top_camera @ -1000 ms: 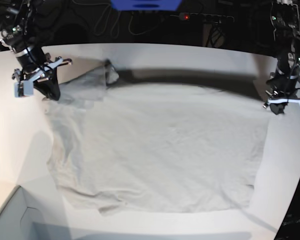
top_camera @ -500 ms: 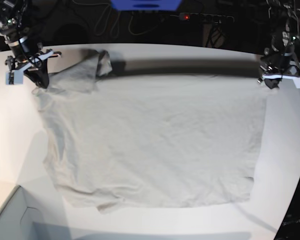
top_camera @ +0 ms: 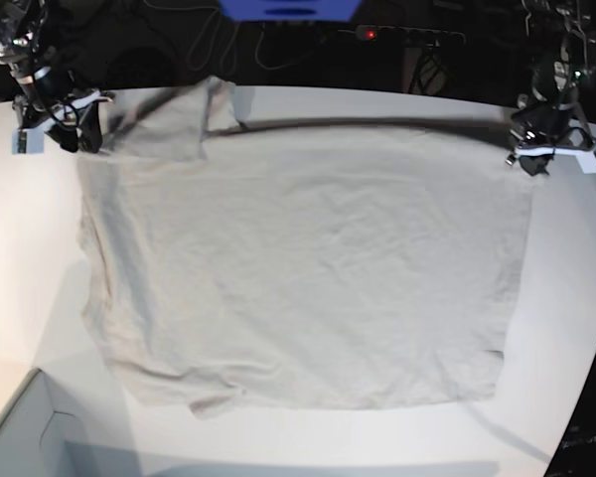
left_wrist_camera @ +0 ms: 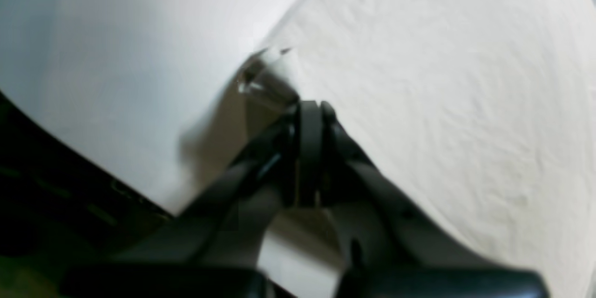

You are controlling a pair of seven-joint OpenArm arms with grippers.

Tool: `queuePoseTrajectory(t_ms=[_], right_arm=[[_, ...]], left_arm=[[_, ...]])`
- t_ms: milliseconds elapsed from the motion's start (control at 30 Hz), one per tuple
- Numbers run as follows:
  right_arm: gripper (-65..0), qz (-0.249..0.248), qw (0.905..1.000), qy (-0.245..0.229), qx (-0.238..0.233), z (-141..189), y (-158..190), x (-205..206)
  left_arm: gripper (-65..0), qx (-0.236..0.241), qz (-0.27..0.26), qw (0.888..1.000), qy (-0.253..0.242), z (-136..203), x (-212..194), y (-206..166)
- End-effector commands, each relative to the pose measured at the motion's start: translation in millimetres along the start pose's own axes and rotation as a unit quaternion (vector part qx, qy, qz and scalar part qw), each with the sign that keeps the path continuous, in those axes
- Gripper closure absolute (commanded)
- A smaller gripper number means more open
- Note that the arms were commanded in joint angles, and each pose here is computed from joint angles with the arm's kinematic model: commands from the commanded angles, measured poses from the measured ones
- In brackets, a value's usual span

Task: Layout the t-shirt on the table in an organized manner, then fold the t-shirt properly
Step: 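Pull the shirt's collar edge taut with both grippers and lay it flat, then release the shirt with the right gripper and raise it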

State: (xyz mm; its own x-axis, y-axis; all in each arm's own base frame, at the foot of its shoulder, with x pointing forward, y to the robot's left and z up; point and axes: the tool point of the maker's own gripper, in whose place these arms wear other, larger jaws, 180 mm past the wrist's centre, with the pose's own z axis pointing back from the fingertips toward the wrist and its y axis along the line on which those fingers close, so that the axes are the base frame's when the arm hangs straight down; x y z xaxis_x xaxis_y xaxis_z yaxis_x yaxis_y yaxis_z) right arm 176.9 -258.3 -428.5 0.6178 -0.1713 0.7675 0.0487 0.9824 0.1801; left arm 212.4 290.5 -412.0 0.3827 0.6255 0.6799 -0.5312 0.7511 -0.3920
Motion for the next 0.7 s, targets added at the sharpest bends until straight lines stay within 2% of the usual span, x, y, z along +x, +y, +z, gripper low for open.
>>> queuePoseTrajectory(t_ms=[0,100,200,333,533,667], right_arm=[[-27.1,0.001,0.9996,-0.025,-0.012,7.7,-10.3,13.3],[-29.8,-0.017,0.9981,-0.034,-0.049,21.6,-30.5,11.2],[-29.9,-0.004,0.9977,-0.04,-0.055,33.6,-28.7,16.2],[-30.2,0.028,0.9988,-0.037,-0.018,35.9,3.6,21.2],[-30.2,0.031,0.9984,-0.032,0.034,24.7,44.0,16.5],[-30.2,0.022,0.9977,-0.025,0.059,9.2,57.5,10.1]], left_arm=[[0.0,-0.005,-0.009,1.0,-0.016,1.3,10.5,-1.2],[0.0,-0.006,-0.001,1.0,-0.015,1.9,6.7,-3.5],[0.0,-0.007,-0.002,1.0,-0.015,3.1,6.8,-4.0],[0.0,-0.004,-0.002,1.0,-0.011,2.9,4.3,-1.7],[0.0,-0.003,-0.002,1.0,-0.01,2.7,3.6,-0.8],[0.0,-0.003,-0.002,1.0,-0.01,2.7,3.6,-0.8]])
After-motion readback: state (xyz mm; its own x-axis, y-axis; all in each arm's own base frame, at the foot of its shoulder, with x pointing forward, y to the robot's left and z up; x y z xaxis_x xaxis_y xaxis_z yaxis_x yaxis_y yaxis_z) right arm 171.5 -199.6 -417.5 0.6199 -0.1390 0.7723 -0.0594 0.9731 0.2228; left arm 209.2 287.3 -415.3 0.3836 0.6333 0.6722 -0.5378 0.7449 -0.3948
